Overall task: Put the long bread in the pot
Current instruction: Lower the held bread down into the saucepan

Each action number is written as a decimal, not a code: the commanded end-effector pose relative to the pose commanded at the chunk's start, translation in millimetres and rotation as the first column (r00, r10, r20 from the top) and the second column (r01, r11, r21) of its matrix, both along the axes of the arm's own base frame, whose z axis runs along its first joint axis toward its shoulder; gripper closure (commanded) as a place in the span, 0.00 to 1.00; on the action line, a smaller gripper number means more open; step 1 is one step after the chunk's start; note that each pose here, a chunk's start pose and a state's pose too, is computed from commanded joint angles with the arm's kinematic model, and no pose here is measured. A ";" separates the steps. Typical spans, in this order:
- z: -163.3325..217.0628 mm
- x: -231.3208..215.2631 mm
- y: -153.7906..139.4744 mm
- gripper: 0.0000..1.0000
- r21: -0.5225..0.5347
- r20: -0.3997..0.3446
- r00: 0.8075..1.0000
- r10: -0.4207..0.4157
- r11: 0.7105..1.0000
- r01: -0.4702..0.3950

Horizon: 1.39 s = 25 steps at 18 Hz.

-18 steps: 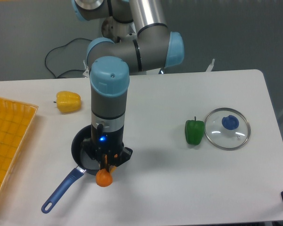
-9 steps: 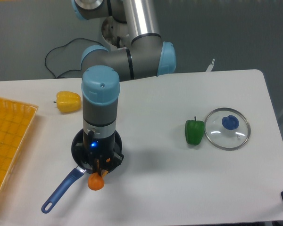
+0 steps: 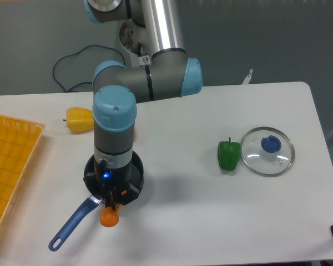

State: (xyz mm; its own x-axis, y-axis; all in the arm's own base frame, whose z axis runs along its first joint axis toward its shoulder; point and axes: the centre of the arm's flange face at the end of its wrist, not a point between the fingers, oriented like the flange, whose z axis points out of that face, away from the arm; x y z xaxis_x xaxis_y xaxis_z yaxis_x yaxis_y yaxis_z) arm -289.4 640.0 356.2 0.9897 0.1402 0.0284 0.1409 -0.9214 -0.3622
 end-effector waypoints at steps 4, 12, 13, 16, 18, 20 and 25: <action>-8.5 3.3 -1.2 0.85 -0.013 0.006 1.000 -0.007 1.000 0.007; -22.1 13.7 4.7 0.85 -0.040 0.003 1.000 -0.024 0.999 0.024; -23.0 13.5 5.0 0.85 -0.040 0.003 1.000 -0.024 0.999 0.024; -28.2 13.7 6.4 0.85 -0.046 0.008 1.000 -0.026 0.999 0.026; -31.5 18.6 9.2 0.85 -0.054 0.005 0.999 -0.033 0.998 0.033; -36.1 21.5 8.7 0.85 -0.079 -0.015 0.999 -0.032 0.996 0.031; -39.5 24.4 7.4 0.85 -0.088 -0.015 0.999 -0.037 0.996 0.036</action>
